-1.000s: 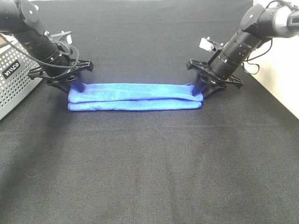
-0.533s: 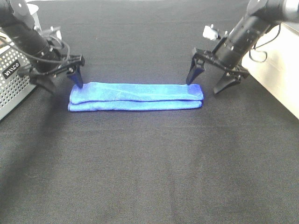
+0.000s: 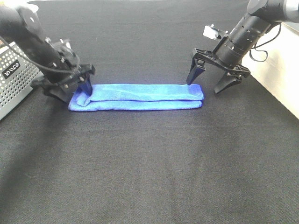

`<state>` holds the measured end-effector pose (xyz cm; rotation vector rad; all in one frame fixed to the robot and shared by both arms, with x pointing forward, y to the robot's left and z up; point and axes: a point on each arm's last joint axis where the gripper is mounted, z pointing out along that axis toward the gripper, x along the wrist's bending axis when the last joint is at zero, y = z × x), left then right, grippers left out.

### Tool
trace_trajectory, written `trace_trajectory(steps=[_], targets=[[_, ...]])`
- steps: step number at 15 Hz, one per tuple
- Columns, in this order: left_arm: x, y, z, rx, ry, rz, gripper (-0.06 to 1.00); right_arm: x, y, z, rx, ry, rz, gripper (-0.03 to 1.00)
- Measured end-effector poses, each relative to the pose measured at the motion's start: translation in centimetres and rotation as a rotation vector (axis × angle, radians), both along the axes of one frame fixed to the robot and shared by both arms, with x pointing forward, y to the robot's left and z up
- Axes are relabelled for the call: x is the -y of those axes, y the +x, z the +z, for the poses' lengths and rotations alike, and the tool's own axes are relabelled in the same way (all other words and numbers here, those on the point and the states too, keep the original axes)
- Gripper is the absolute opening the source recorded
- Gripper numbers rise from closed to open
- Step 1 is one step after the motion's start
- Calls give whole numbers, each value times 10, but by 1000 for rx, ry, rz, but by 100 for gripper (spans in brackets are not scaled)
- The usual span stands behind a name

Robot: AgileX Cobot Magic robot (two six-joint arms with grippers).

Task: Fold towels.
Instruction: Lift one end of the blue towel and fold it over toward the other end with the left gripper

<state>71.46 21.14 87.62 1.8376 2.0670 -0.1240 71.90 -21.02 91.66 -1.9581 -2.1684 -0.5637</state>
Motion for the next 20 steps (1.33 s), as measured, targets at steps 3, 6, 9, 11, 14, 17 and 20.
trace_trajectory(steps=[3, 6, 9, 11, 14, 17, 20], targets=[[2, 1, -6, -4, -26, 22, 31, 1, 0, 0, 4, -13, 4, 85], [4, 2, -4, 8, -31, 25, 5, 1, 0, 0, 7, -15, 3, 85], [-7, 1, 21, 60, 101, -34, 5, 1, 1, 0, 9, -16, 3, 85], [-19, 0, 51, 73, 194, -51, 5, 1, 1, 0, 9, -16, 3, 85], [-15, 1, 95, 69, 192, -57, 5, 1, 0, -1, 0, -16, 7, 85], [11, 0, 117, 76, 130, -64, 5, 1, -2, -1, -21, -15, 16, 85], [87, -14, 128, 105, 13, -85, 5, 1, -5, 12, -21, -11, 26, 85]])
